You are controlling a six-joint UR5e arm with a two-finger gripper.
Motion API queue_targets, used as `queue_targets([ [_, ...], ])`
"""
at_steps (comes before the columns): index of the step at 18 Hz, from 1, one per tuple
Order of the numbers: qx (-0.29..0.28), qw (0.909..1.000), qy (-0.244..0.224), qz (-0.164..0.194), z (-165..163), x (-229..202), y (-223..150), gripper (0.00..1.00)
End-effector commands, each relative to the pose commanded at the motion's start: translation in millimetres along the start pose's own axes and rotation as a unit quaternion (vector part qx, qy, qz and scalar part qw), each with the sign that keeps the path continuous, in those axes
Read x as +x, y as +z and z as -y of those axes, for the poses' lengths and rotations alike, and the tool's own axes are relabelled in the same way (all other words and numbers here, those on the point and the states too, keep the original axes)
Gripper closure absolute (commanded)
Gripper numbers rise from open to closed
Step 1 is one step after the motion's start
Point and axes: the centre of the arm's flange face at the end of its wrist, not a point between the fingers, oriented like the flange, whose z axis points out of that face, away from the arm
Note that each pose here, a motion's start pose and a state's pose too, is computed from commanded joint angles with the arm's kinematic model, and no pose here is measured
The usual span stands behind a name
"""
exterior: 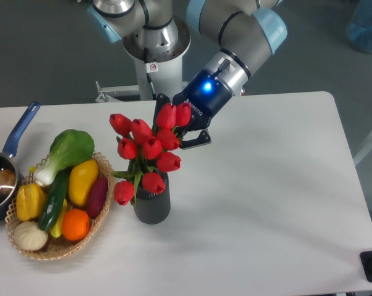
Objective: Pick up the flowers from the vase
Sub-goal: 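Lift the gripped tulip bunch straight up out of the vase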
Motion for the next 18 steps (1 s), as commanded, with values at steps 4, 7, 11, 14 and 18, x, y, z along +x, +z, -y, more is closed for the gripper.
queue_targets([
  [4, 0.025, 0.9994, -0.022, 0.006, 20, -3, -16, 1.00],
  [7, 0.030, 0.9991, -0.028, 0.008, 25, -4, -19, 1.00],
  [11, 0.052, 0.9981, -0.030, 0.015, 31, -8, -37, 1.00],
  [14, 0.062, 0.9967, -0.046, 0.024, 48, -13, -52, 1.00],
  [18, 0.062, 0.9967, -0.024, 0.046, 66, -23, -73, 1.00],
])
